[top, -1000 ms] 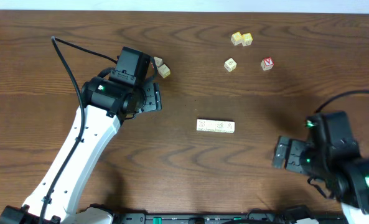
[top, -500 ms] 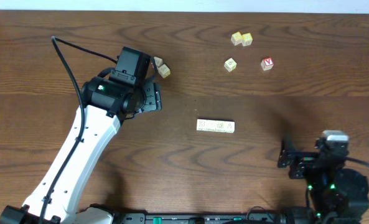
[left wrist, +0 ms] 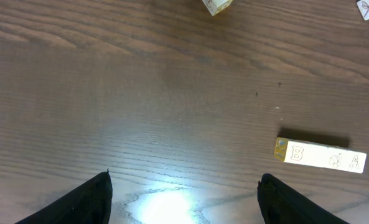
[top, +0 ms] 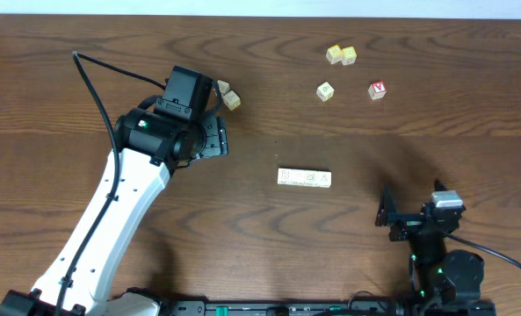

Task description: Lift 4 blocks

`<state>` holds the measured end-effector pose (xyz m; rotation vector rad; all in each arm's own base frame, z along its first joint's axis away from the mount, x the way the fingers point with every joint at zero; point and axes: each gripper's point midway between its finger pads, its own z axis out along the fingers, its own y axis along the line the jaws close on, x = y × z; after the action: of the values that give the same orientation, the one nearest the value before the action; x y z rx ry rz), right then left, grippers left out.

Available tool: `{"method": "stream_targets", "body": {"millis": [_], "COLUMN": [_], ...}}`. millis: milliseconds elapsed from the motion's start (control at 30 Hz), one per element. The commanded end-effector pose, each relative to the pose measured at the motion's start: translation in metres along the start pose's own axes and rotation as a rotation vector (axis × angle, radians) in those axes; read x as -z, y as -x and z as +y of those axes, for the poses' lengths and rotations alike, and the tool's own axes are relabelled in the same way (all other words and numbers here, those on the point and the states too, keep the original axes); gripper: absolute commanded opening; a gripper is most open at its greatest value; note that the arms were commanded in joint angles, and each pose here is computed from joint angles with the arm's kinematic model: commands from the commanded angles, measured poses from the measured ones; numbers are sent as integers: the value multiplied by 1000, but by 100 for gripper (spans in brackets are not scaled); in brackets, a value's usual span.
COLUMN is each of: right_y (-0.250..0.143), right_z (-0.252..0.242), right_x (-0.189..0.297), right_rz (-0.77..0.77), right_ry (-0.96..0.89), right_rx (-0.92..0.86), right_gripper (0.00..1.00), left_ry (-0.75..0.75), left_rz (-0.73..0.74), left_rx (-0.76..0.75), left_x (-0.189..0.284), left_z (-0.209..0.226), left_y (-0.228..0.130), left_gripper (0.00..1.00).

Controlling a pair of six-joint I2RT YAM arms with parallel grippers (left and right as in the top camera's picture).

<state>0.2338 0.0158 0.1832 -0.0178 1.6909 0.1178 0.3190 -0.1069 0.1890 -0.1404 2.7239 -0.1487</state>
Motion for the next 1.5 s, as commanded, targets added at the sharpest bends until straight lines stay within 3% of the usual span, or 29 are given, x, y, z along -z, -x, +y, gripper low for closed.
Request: {"method": "stream_targets", "body": {"millis": [0,267,1467], "right_y": [-5,-12,-24], "right_z": [0,5,5], "right_x": [-5,-14,-15], "right_rz": [-30,-98,-50], "right_ry": [8,40,35], "right_rx": [17,25,37], "right_gripper": [99,99,99], "left_ry": [7,7,7], "left_rz": [-19,-19,-19], "left_rx": [7,7,7], "left_x": [4,4,4], "left_z": [2,2,2], "left_y": [6,6,6], "left_gripper": [75,75,75]}}
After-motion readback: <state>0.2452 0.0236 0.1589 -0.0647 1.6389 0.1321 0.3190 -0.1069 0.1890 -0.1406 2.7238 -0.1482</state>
